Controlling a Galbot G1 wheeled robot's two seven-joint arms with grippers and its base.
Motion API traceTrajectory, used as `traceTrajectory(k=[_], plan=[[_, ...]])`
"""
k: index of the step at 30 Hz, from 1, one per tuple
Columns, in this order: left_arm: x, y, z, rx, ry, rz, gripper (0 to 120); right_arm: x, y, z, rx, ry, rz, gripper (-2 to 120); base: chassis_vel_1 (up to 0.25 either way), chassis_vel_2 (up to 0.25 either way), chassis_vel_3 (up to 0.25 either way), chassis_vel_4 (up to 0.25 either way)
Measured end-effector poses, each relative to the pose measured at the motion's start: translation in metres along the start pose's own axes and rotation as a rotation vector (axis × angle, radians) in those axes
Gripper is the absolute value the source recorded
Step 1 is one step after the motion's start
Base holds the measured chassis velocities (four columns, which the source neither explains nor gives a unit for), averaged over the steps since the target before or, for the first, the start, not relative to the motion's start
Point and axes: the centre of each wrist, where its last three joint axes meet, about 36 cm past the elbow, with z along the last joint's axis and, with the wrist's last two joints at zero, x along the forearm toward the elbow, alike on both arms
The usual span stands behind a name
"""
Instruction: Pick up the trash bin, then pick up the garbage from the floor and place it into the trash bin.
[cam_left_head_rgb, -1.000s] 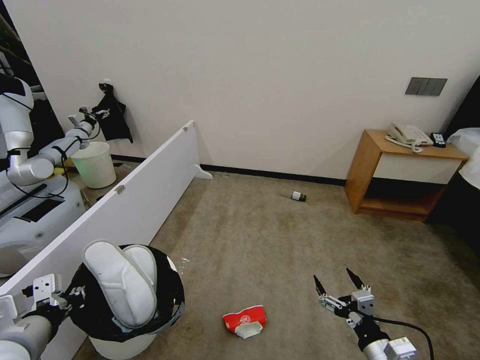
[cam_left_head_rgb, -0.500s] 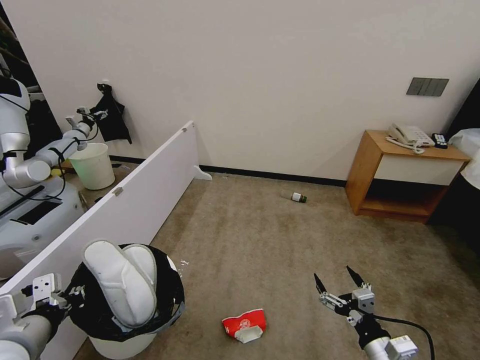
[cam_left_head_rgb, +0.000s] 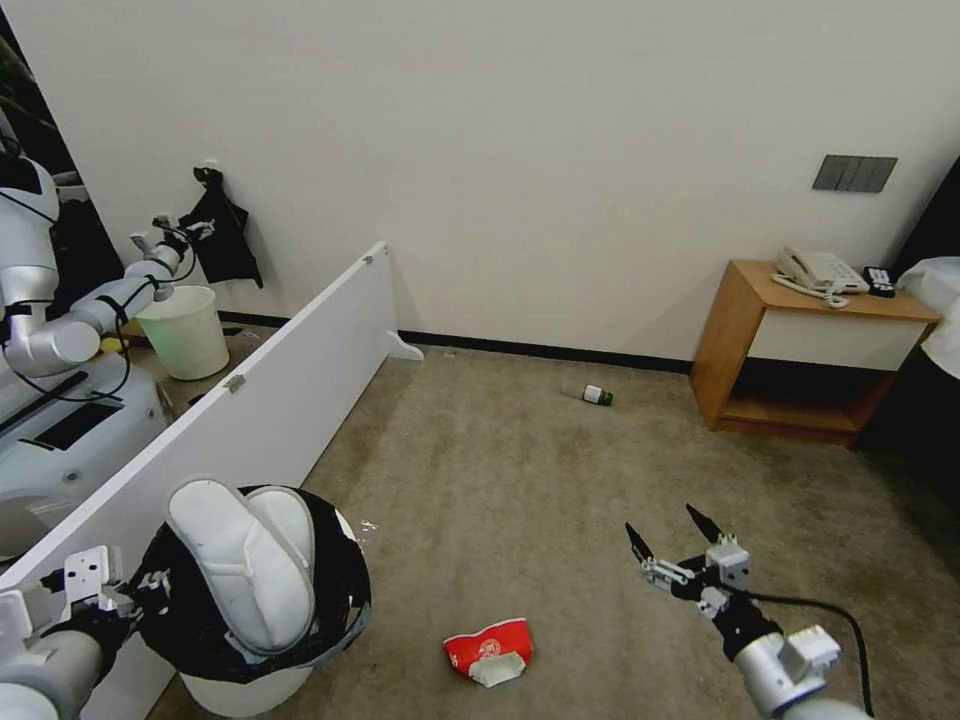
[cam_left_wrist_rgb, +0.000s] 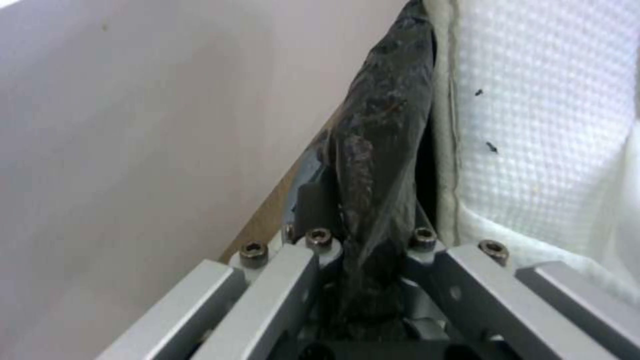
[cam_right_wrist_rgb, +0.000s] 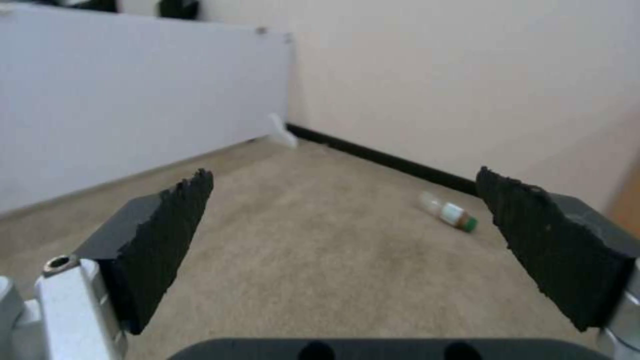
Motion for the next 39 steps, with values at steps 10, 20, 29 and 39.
traceTrajectory(k=[10,20,29,39], plan=[[0.008,-0.008,0.002,-0.015,-0.006,0.009,4,-0.050,-0.061,0.010,0.082,0.119,-0.408,100,0.000,0.000,0.000,0.000],[0.008,-0.010,-0.001,-0.018,-0.021,0.002,4,-0.116,-0.062,0.039,0.216,0.243,-0.859,100,0.000,0.000,0.000,0.000],[0.006,-0.007,-0.002,-0.017,-0.023,-0.009,4,-0.163,-0.039,0.061,0.272,0.278,-1.034,100,0.000,0.000,0.000,0.000],[0.006,-0.009,-0.002,-0.018,-0.024,-0.010,4,-0.168,-0.033,0.091,0.253,0.325,-1.001,100,0.000,0.000,0.000,0.000]])
